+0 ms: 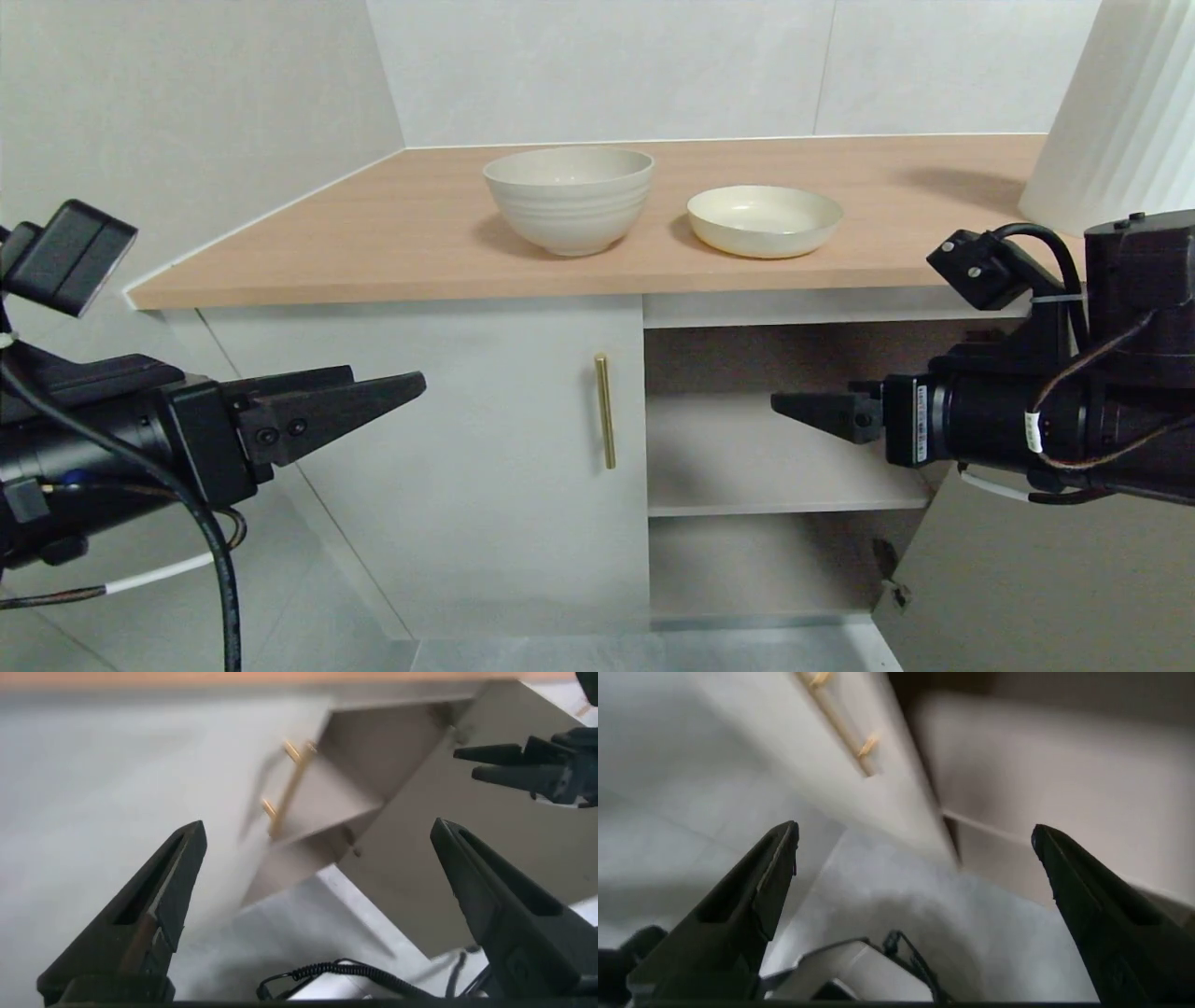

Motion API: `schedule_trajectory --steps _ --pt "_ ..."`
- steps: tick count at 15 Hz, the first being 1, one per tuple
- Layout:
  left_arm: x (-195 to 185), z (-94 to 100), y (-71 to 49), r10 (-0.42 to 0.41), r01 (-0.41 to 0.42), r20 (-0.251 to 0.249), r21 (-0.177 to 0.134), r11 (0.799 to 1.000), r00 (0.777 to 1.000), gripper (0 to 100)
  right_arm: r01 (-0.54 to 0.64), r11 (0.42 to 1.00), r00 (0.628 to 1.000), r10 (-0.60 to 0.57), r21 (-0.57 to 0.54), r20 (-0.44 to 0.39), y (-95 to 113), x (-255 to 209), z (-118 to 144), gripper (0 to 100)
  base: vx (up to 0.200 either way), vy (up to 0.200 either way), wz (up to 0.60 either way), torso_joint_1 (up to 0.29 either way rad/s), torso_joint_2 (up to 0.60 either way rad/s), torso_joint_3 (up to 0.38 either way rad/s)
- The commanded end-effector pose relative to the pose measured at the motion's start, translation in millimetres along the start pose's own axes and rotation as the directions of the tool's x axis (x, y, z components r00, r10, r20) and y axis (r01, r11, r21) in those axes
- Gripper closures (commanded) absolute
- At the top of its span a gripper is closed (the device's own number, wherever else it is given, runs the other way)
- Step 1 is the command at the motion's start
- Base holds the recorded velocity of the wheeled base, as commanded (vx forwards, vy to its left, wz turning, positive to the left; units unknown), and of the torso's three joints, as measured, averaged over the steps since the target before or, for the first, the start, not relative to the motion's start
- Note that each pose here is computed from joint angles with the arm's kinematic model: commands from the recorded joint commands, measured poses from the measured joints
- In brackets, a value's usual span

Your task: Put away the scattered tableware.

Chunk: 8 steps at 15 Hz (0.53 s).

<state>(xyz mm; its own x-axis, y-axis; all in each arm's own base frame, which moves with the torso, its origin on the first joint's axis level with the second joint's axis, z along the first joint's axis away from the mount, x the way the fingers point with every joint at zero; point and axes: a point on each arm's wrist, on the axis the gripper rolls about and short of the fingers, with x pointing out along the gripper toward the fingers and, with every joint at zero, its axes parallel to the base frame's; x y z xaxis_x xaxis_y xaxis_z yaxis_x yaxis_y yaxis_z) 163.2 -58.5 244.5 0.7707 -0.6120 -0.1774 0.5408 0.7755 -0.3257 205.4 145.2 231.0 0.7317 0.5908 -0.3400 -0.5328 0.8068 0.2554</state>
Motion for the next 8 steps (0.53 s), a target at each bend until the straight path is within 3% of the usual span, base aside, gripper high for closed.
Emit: schedule_trajectory --steps 1,8 --pt "1.0 -0.7 0.6 0.0 0.0 -0.005 -0.002 1.0 1.0 0 -0.009 1.0 1.0 0.009 -0.005 -0.003 2.3 -1.8 -1.9 0 0.2 0.0 0.0 0.002 0.0 0.002" --pt "0.6 -0.4 0.4 0.0 0.0 -0.002 -0.001 1.0 1.0 0 -0.015 1.0 1.0 0.015 -0.01 -0.006 3.8 -1.3 -2.2 0 0.0 0.0 0.0 0.0 0.0 0.0"
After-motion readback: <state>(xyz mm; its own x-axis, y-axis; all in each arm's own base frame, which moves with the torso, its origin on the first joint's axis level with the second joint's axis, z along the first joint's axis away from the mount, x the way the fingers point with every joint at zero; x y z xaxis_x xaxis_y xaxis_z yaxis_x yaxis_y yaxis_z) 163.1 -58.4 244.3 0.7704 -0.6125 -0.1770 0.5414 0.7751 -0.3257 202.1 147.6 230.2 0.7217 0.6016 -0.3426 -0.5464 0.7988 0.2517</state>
